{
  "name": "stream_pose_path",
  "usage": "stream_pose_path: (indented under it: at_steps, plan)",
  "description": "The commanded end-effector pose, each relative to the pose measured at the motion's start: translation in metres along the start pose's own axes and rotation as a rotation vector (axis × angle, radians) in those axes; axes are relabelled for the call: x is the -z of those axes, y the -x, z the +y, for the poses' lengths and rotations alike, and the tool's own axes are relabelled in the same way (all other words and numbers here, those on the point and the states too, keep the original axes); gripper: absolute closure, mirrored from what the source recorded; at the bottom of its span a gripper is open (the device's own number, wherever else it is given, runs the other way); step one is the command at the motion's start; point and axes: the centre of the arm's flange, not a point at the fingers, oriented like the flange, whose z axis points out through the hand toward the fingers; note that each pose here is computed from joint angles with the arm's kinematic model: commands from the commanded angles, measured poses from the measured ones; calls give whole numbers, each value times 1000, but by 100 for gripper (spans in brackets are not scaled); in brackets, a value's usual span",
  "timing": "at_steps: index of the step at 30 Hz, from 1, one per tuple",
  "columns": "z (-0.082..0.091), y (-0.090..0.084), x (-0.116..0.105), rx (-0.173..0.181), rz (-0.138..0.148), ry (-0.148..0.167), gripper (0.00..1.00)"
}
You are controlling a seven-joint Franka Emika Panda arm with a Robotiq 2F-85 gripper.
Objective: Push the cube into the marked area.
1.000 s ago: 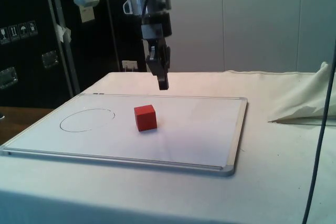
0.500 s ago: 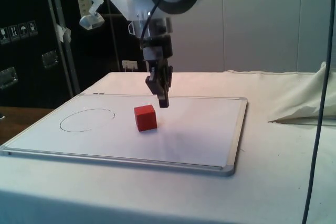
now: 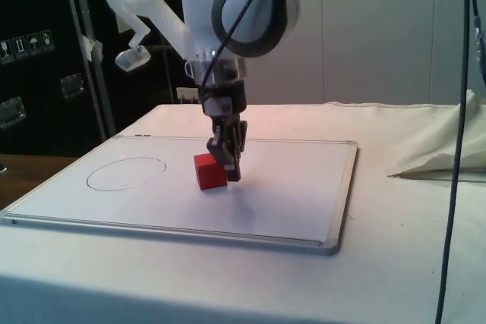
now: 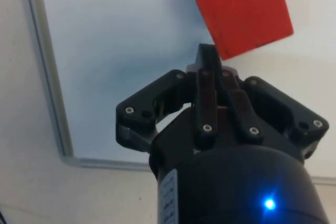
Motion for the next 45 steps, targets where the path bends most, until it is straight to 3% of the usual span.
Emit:
stream_pose_path:
  at_steps: [1, 8, 9, 12, 25, 33, 45]
  plan:
    - [-2, -3, -5, -2, 6, -10, 100]
    - [-7, -20, -13, 0, 35, -14, 100]
    - [-5, -19, -12, 2, 29, -1, 100]
    - [-6, -24, -11, 9, 44, -12, 100]
    - [-4, -20, -15, 33, 28, 1, 100]
    - [10, -23, -13, 57, 32, 9, 100]
    - [22, -54, 3, 61, 85, 9, 100]
